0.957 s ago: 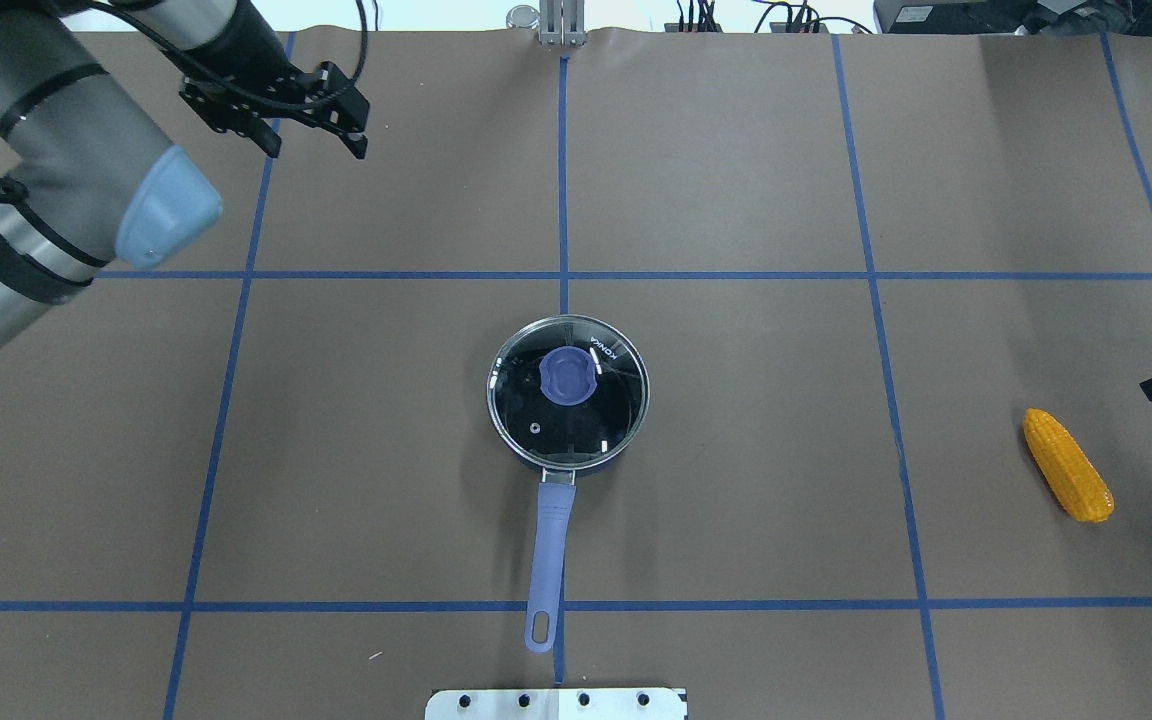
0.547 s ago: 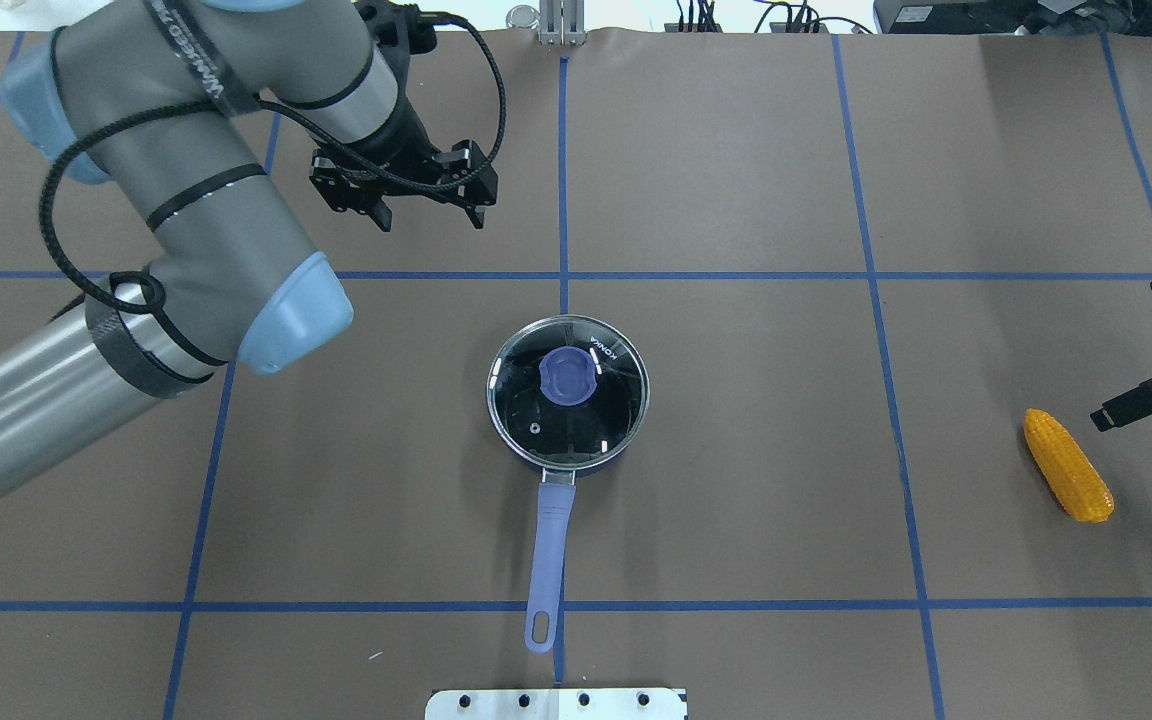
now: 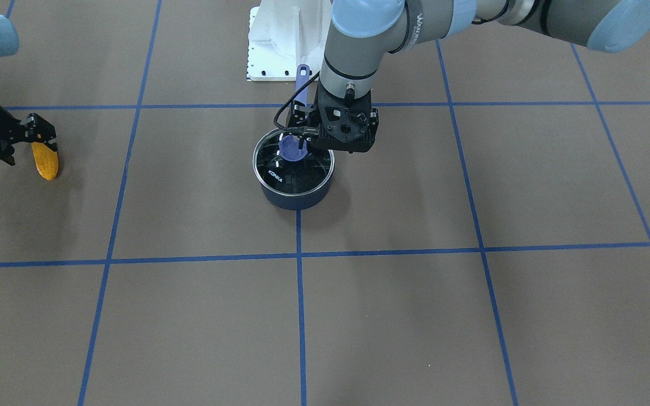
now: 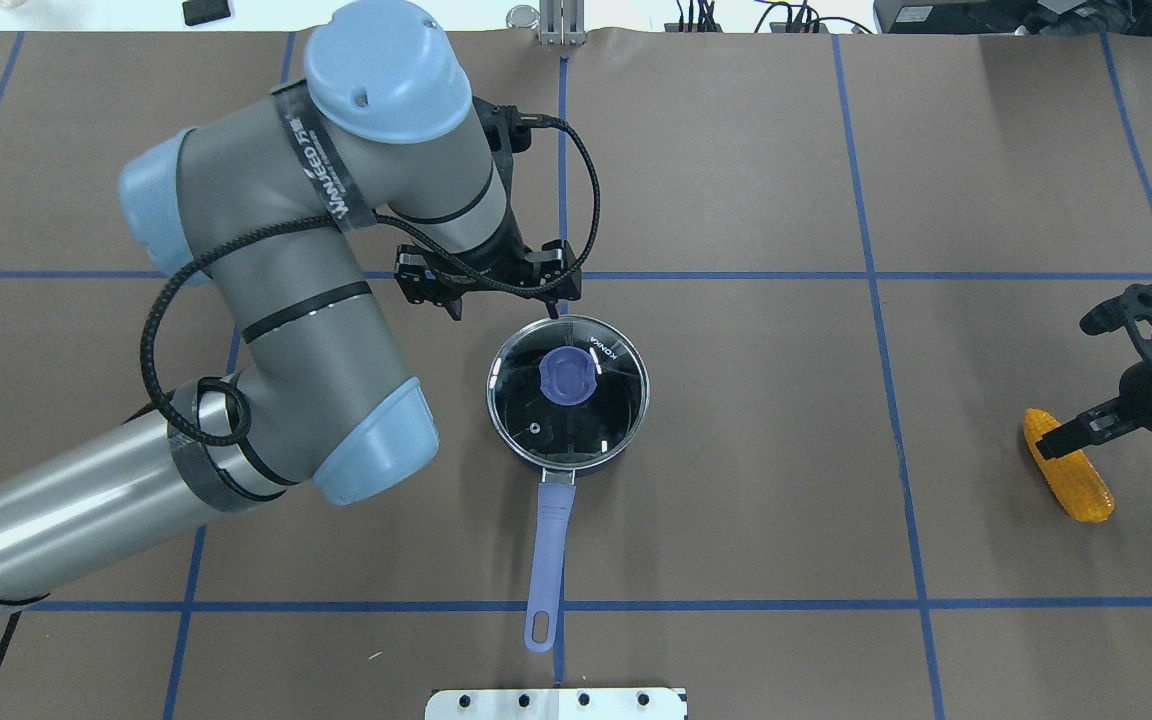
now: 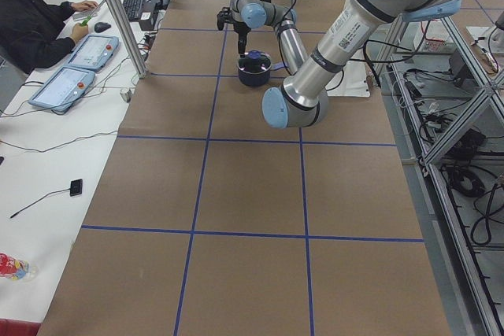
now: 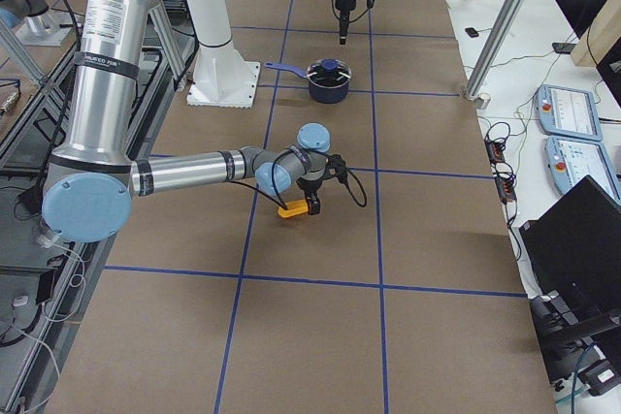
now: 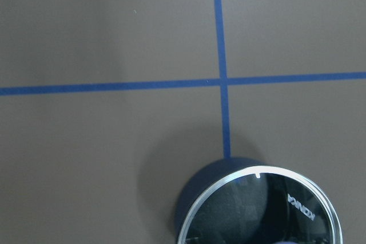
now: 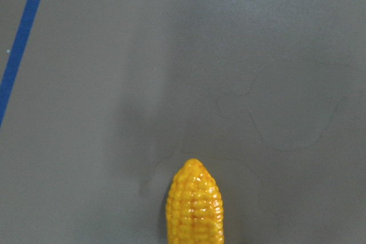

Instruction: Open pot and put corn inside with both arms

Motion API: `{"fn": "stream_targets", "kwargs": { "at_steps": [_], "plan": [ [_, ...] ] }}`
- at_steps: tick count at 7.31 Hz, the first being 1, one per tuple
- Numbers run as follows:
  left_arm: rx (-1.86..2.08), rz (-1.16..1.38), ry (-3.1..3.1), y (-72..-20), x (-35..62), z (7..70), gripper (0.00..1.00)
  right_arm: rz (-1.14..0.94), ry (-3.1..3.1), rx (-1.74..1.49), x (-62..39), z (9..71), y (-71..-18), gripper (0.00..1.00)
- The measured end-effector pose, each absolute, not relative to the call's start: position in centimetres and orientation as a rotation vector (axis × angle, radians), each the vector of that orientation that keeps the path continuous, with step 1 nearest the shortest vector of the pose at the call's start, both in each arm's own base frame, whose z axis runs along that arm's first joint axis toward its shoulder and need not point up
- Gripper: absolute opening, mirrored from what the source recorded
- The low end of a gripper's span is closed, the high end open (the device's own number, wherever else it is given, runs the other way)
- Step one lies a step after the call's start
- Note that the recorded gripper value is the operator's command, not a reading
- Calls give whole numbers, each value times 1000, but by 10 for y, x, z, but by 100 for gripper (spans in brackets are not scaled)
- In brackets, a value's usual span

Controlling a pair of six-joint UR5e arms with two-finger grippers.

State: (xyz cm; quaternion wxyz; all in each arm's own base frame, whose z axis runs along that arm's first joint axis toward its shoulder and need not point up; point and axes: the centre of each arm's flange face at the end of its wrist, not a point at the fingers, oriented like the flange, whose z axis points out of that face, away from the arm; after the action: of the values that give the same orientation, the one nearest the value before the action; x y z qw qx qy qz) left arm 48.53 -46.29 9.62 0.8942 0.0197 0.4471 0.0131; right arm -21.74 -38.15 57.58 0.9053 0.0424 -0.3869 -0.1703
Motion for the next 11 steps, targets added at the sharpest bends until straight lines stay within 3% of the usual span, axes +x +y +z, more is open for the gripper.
{"fn": "stream_targets", "kwargs": {
  "at_steps": [3,11],
  "plan": [
    [37,25,923,-440,507,89,98,-382,-790,76,-226,580,-372,86],
    [27,45,917,-431,520,95,98,-420,-777,44,-235,592,-357,45]
  ]
}}
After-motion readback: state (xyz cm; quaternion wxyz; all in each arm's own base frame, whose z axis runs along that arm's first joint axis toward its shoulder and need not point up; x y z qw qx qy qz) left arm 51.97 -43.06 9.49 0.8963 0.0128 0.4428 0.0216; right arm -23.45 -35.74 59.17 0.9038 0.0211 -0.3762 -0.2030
